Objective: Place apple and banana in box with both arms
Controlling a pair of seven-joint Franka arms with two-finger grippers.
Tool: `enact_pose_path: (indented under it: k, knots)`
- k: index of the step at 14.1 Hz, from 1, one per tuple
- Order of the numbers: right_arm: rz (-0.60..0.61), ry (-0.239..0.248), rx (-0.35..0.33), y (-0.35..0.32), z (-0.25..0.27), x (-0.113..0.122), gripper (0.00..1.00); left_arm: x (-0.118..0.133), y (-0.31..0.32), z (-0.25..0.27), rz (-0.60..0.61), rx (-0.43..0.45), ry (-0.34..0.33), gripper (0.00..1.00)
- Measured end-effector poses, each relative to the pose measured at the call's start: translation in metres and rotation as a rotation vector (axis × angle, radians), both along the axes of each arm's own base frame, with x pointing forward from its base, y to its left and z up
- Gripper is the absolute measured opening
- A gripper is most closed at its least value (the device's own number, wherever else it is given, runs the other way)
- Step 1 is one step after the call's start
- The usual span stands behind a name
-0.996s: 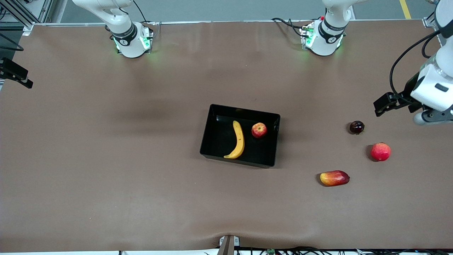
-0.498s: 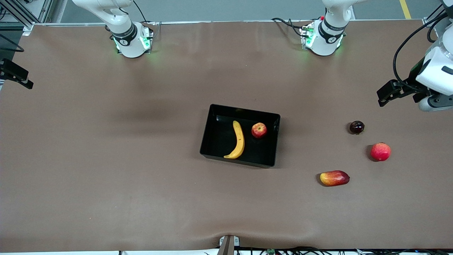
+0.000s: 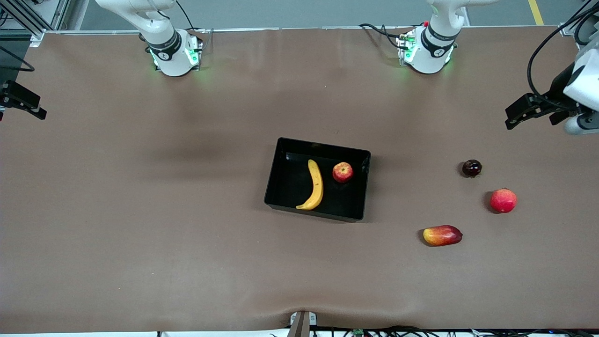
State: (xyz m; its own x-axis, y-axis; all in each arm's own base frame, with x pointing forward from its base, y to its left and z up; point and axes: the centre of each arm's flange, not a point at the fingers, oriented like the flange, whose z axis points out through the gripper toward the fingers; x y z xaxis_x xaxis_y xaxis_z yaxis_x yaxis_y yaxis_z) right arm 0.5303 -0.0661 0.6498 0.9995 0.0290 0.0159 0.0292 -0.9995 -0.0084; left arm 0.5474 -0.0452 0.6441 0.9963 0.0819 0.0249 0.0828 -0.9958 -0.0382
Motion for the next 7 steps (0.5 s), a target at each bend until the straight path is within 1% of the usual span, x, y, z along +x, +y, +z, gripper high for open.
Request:
enact_pose_path:
  k: [2,7]
  knots:
    - [0.000,0.000,0.000,0.000,0.000,0.000,1.00,-0.005,-0.004,0.002,-0.007,0.002,0.004,1.00]
    - [0.000,-0.001,0.000,0.000,0.000,0.000,1.00,-0.008,-0.021,0.000,-0.032,0.003,0.011,1.00]
